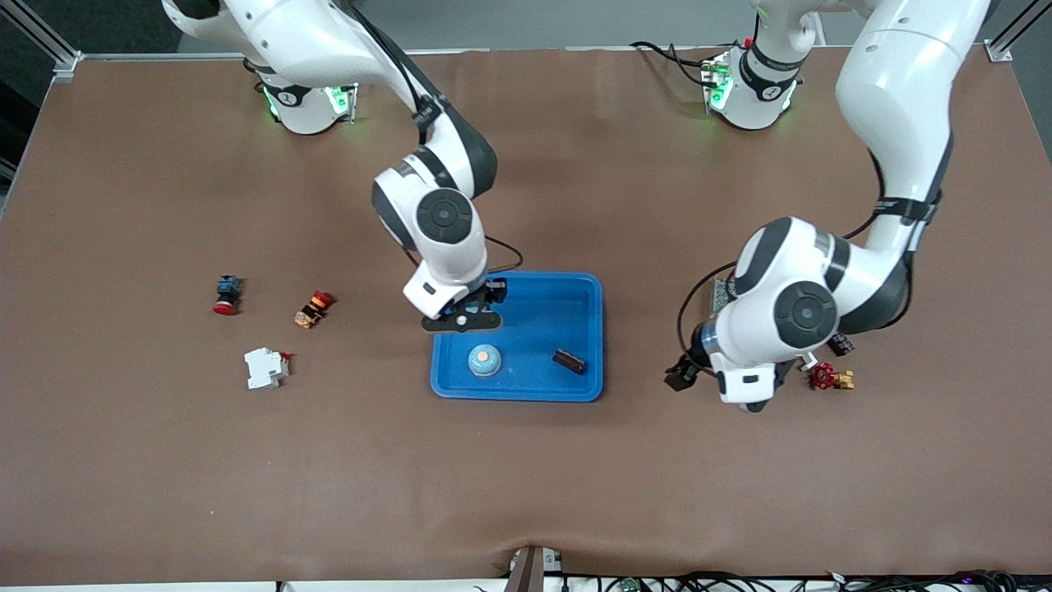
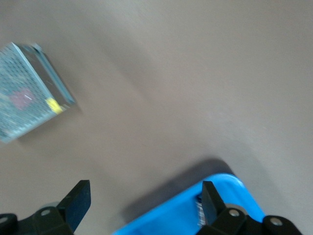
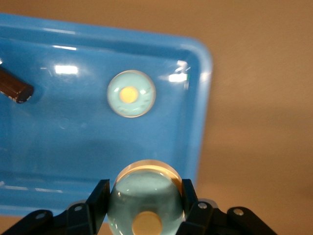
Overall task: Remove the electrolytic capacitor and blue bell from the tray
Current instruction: 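Return the left gripper to the tray while the right gripper lifts the bell, then grip the capacitor with the left gripper while the right gripper carries the bell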
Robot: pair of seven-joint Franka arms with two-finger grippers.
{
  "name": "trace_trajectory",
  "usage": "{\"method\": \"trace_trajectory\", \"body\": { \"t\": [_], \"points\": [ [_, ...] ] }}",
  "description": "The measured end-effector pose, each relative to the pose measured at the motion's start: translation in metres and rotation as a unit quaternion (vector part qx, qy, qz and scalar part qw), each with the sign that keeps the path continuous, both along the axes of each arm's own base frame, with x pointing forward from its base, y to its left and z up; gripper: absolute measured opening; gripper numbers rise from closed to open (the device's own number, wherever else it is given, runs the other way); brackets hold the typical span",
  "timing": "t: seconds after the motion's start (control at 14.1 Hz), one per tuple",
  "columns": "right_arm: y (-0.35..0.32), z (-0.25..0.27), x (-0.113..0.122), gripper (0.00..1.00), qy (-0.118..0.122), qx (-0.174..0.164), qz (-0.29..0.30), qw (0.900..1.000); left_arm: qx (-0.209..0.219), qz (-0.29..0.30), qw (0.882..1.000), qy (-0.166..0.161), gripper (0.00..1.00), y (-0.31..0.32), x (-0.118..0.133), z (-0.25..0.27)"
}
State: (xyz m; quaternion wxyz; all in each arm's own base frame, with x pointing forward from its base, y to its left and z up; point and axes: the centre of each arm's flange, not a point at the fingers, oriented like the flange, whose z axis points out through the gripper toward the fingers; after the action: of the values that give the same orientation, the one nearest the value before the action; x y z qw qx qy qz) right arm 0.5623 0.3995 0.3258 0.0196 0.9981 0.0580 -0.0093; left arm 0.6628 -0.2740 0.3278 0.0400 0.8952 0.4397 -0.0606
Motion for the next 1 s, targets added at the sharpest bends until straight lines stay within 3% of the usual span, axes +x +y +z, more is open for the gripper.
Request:
{"method": "trace_trajectory", "body": {
  "t": [0.28, 0.5, 0.78, 1.0],
  "points": [
    [-0.077, 0.037, 0.038, 0.64, 0.008, 0.002, 0.068, 0.998, -0.034, 0.053, 0.997, -0.035, 1.0, -0.053, -0.005, -0.014],
    [-0.143, 0.045, 0.064, 0.64, 0.027, -0.001, 0.129, 0.991, -0.061, 0.08, 0.994, -0.052, 1.0, -0.091, -0.014, -0.027],
    [-0.239, 0.051, 0.095, 0.64, 0.033, 0.007, 0.218, 0.975, -0.076, 0.099, 0.991, -0.056, 0.93, -0.118, -0.024, -0.05],
    [-0.296, 0.05, 0.107, 0.64, 0.037, 0.013, 0.279, 0.959, -0.058, 0.113, 0.991, -0.053, 0.89, -0.13, -0.032, -0.074]
  ]
}}
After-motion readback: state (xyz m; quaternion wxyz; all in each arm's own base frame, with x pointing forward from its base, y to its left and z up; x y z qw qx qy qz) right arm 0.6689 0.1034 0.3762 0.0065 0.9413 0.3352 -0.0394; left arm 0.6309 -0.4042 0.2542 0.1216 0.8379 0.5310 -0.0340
